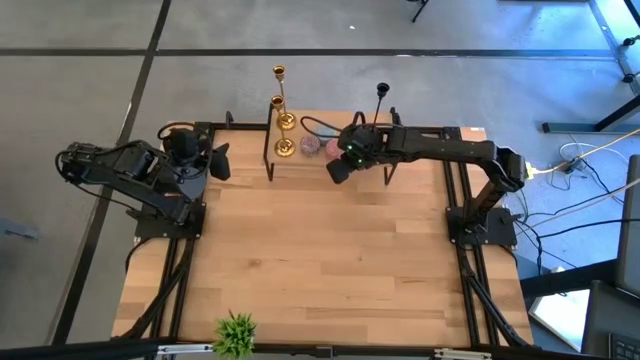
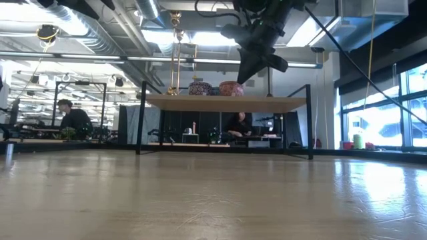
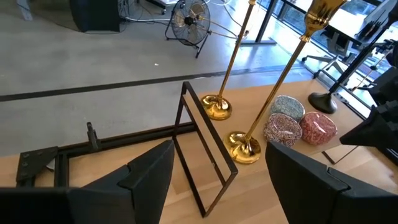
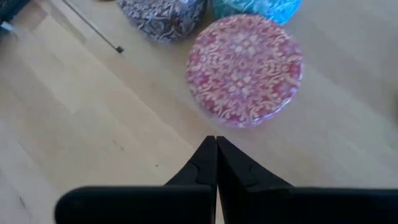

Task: Pick & Place candle stick holders
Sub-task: Put the pink scented candle on the shelf

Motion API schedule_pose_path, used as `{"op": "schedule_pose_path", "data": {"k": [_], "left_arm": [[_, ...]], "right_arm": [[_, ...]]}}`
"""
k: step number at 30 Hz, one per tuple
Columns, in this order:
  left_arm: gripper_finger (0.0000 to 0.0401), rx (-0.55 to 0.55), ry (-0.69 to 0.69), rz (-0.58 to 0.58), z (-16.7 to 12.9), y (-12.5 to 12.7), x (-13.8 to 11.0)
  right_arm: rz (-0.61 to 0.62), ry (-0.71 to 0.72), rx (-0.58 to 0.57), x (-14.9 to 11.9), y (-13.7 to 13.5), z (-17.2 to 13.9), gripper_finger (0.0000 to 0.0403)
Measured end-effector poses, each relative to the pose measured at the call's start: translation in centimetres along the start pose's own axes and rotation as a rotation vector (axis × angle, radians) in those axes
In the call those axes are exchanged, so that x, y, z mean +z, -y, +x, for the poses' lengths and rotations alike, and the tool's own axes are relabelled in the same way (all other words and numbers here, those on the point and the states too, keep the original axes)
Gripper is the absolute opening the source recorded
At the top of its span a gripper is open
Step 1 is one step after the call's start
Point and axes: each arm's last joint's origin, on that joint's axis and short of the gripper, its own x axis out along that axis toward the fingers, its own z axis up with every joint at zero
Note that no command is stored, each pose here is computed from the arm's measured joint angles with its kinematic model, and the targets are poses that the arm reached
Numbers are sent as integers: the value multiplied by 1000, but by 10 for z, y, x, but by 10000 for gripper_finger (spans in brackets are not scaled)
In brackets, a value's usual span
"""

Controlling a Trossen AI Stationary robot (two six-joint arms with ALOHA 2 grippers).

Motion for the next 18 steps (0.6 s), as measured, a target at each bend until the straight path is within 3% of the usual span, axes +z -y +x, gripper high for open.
{"op": "schedule_pose_path", "data": {"k": [18], "left_arm": [[251,0,-1,1,0,0,0]], "right_arm": [[57,24,-73,0,4,0,1]]}}
